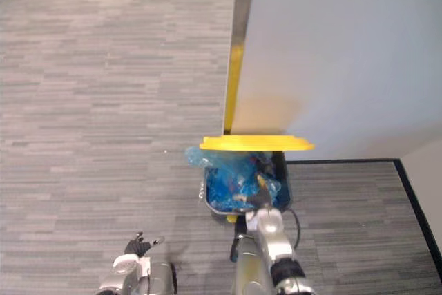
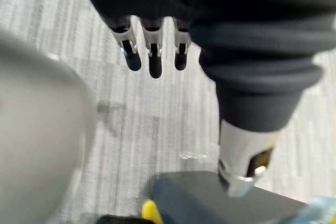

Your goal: Gather rubbish on tea table into small bin, then transfer packed bag to large trash can.

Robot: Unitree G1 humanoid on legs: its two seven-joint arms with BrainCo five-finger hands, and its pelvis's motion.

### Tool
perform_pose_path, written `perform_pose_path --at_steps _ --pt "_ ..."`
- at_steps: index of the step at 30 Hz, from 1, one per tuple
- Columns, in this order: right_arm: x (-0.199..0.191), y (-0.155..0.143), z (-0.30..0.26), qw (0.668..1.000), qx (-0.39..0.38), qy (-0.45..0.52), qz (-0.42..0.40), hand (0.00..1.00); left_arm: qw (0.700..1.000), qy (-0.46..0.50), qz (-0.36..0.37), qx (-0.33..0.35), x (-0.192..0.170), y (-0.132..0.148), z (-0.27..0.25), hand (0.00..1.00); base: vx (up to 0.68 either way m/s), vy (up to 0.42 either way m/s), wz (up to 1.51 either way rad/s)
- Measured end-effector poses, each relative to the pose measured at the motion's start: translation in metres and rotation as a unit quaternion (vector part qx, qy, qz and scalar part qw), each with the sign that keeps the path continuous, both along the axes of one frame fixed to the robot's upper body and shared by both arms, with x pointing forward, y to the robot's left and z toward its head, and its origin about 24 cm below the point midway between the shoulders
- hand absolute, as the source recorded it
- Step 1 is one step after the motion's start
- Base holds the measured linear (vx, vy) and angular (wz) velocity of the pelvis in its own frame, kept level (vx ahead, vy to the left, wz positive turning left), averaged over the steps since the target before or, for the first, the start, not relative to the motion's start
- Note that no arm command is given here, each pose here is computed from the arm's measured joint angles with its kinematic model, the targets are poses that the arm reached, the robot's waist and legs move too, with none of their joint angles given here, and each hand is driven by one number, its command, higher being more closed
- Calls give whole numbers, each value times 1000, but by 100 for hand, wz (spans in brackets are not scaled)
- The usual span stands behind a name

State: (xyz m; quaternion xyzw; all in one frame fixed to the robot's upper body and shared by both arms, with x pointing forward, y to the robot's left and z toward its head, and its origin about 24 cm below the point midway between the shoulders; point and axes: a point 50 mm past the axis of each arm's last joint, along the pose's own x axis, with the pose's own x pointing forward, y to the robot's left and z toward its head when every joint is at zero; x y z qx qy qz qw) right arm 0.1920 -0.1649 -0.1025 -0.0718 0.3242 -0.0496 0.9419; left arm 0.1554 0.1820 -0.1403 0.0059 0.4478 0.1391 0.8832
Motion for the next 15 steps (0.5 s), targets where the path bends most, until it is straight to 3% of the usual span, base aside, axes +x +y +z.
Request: perform_pose_path --at_steps 5,8,15 --pt "-59 -9 -43 986 34 133 -90 0 1000 7 16 -5 -4 3 -2 0 -38 -110 -4" --pt "-67 -25 -46 980 22 152 -130 0 998 22 43 -50 -8 -19 -7 0 -31 -114 -66" --pt "-88 -36 -55 957 43 197 -209 0 995 51 66 -57 -25 -16 -14 0 -64 -67 -16"
